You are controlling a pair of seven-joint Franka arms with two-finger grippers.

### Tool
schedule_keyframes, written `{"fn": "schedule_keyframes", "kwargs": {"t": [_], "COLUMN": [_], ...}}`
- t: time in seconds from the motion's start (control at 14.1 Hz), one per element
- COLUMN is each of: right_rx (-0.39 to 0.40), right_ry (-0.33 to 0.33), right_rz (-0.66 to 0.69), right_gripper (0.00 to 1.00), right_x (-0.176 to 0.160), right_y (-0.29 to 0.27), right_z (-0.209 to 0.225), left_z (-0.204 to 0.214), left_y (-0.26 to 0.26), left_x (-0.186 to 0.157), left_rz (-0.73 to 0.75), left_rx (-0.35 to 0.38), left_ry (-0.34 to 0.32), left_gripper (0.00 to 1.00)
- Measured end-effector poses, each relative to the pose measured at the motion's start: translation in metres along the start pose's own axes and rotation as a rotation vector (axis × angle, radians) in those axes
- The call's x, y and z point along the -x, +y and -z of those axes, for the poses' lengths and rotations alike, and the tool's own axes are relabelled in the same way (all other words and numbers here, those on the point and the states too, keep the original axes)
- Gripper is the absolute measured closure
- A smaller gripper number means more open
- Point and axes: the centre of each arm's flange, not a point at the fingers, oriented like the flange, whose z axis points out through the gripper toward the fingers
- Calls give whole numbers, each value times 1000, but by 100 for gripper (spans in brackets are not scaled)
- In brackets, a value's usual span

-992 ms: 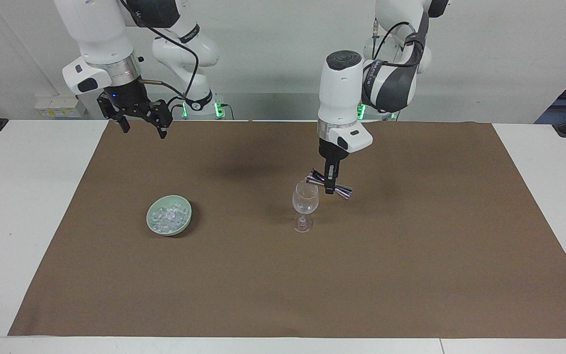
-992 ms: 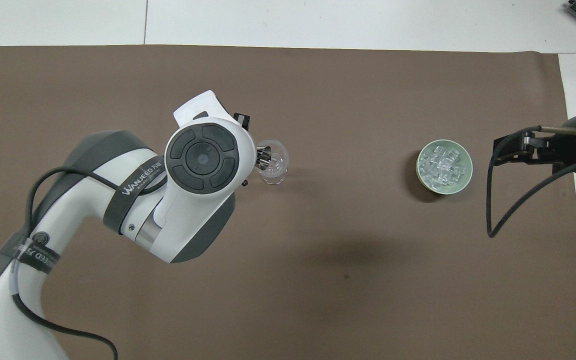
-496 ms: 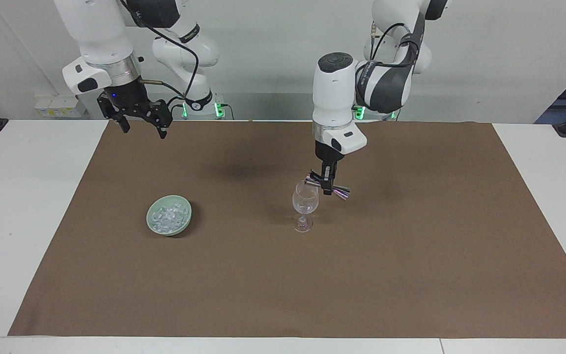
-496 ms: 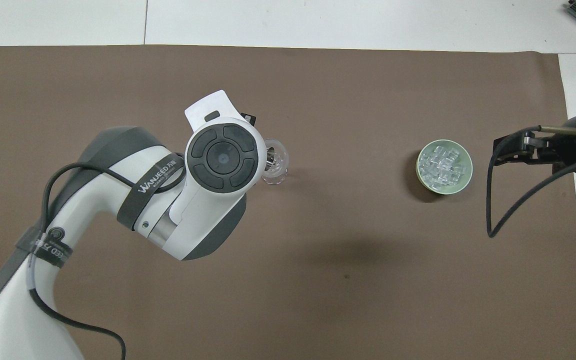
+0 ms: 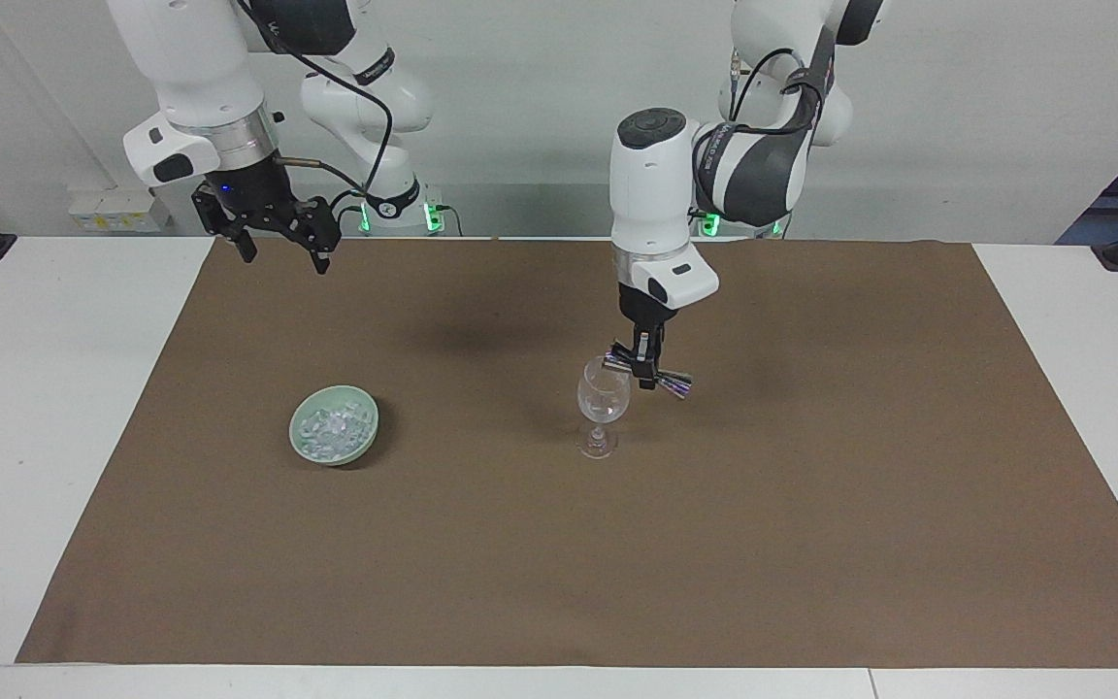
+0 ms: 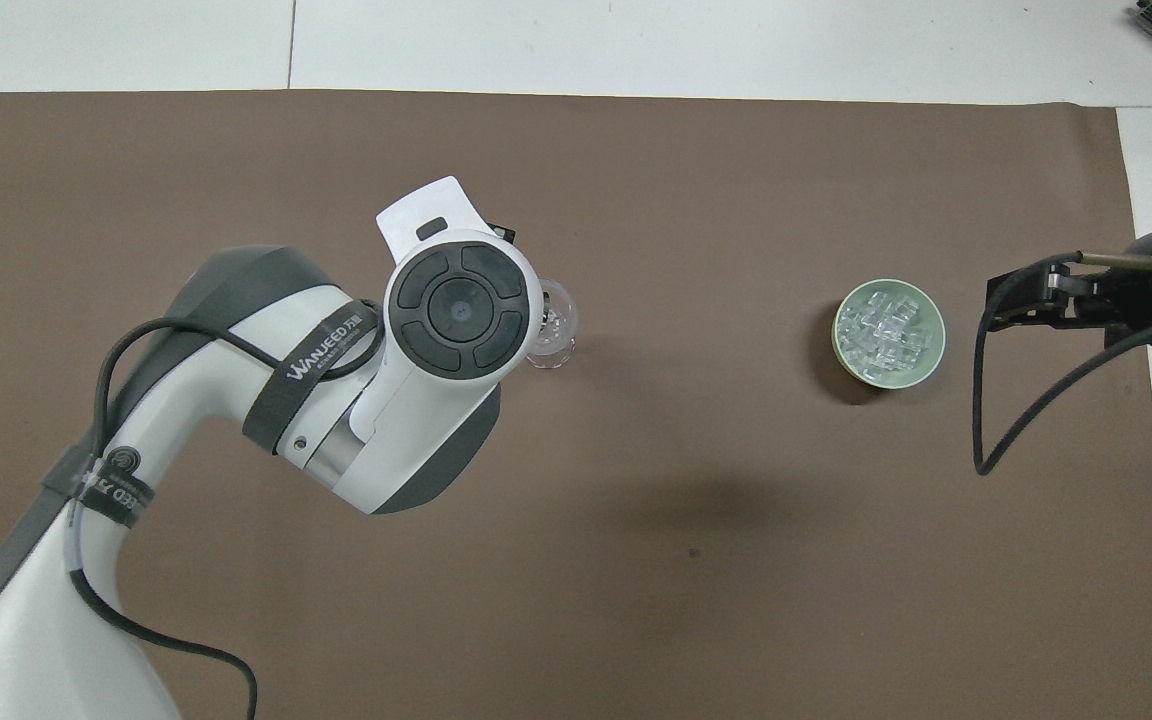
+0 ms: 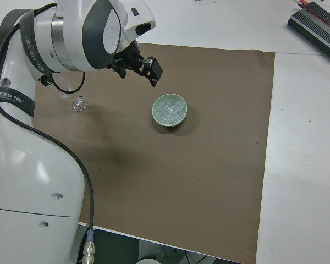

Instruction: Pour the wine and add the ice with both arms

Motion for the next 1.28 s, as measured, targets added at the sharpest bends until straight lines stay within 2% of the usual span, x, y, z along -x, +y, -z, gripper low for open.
{"fn": "schedule_keyframes", "kwargs": {"t": [0.71,1.28], "right_rx": [0,0], "right_ry": [0,0], "right_rz": [0,0], "right_gripper": [0,0], "right_x": [0,0], "right_y": [0,0], "right_z": [0,0], "left_z": [3,1], "left_y": [6,1], "left_x": [-1,12], "left_rz": [-4,-34], "left_rx": [-6,-17], "left_ry": [22,41], "left_gripper": [77,77]}}
